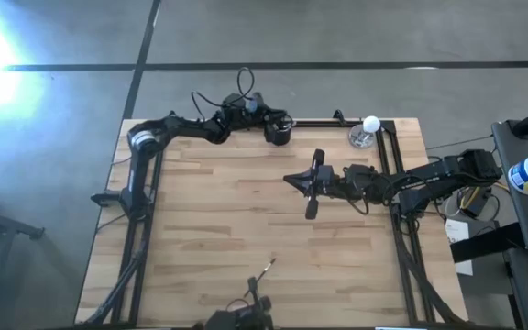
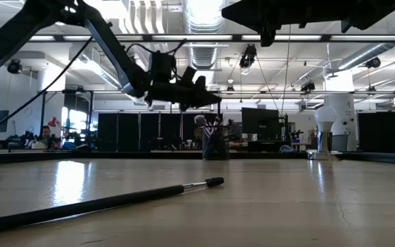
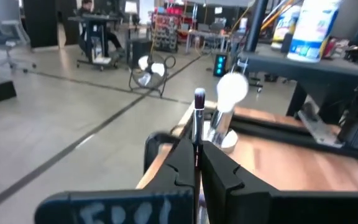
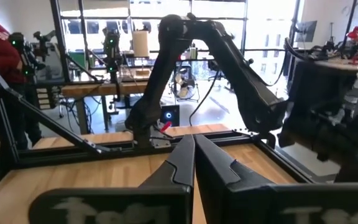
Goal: Put items in baskets/containers
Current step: Put the black eyeshadow brush into the black pen holder
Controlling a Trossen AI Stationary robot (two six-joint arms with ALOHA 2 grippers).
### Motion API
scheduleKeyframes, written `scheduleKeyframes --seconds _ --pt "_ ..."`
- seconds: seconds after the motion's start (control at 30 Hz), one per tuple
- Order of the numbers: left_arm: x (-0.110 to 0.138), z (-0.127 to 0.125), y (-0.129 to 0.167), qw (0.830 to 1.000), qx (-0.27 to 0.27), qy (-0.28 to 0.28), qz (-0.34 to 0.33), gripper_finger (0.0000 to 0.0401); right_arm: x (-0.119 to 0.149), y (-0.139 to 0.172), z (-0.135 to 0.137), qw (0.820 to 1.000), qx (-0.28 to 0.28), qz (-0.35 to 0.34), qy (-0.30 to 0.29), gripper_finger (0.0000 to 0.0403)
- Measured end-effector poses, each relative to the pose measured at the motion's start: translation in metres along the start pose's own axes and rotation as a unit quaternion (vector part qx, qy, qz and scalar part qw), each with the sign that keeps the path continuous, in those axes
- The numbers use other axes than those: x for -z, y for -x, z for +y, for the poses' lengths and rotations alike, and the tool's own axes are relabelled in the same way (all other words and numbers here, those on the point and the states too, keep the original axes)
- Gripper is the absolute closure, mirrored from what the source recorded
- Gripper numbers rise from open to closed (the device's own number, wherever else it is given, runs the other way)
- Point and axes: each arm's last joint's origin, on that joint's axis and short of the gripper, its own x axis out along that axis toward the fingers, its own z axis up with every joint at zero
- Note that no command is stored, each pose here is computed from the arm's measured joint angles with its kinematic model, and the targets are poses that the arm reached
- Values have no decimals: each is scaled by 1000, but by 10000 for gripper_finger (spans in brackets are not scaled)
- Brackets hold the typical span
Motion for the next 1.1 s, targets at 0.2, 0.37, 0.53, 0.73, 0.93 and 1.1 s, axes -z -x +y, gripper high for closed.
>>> scheduleKeyframes --seconds 0.2,0.37,0.53,0.73,0.93,1.1 --pt "13 9 0 1000 -7 6 14 396 0 0 0 1000 0 2 13 394" --pt "23 12 -1 1000 -7 9 26 396 0 0 0 1000 0 2 16 394" --pt "30 13 -1 999 -6 11 34 396 0 0 0 1000 0 2 17 394" --pt "31 13 0 998 -6 32 51 343 1 0 0 1000 0 2 17 394" --pt "19 14 7 997 -11 28 73 305 1 0 0 1000 0 3 16 394" --pt "6 9 17 996 -10 18 86 300 2 0 0 1000 0 10 16 394"
